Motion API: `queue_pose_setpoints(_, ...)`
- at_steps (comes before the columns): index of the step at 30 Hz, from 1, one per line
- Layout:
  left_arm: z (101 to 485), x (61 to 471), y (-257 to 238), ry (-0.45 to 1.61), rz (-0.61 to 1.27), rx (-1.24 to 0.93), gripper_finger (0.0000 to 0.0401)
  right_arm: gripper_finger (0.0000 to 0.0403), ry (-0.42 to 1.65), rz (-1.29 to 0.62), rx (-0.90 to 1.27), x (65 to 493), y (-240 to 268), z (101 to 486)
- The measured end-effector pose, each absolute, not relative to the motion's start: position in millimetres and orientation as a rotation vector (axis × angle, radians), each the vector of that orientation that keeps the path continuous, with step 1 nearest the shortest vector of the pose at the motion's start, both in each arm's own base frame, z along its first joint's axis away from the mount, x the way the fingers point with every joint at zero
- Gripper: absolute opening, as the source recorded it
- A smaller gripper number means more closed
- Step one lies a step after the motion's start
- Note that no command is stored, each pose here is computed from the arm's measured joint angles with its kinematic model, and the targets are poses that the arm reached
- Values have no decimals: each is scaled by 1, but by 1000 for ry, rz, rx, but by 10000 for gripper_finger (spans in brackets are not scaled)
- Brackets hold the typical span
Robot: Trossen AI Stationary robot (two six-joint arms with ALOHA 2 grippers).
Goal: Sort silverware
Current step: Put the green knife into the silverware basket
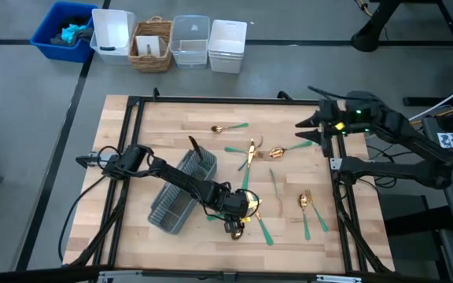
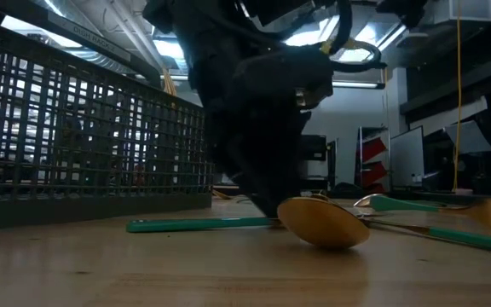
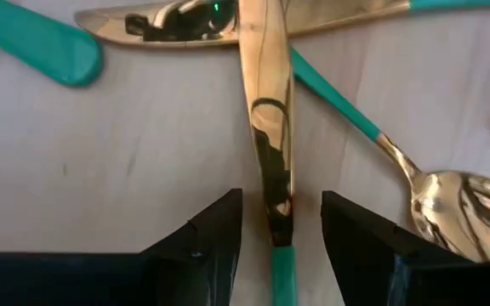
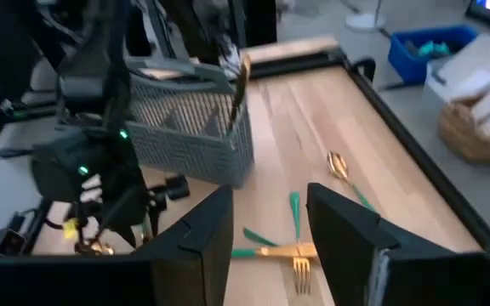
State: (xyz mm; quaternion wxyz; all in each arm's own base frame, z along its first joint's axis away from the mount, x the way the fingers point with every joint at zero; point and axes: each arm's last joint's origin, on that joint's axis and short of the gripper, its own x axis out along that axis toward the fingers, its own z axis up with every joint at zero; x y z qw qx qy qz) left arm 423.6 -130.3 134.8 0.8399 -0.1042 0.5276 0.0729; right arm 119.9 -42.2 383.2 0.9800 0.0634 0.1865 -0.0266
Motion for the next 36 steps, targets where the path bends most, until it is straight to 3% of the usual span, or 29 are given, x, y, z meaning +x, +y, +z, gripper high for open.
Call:
queue_pose_setpoints(8,133,424,-130,1122,159,-221,148,152,313,-50,132,93,-30,389)
queue_pose_setpoints(15,132,421,-129,1155,172,-204,95,152,305,-31,136,77,-22,386)
queue_pose_setpoints(24,131,420,-128,1164,172,-194,25,152,270,27,190,79,-21,336)
queue_pose_setpoints(36,137,421,-128,1135,181,-240,34,152,297,55,251,89,-25,275)
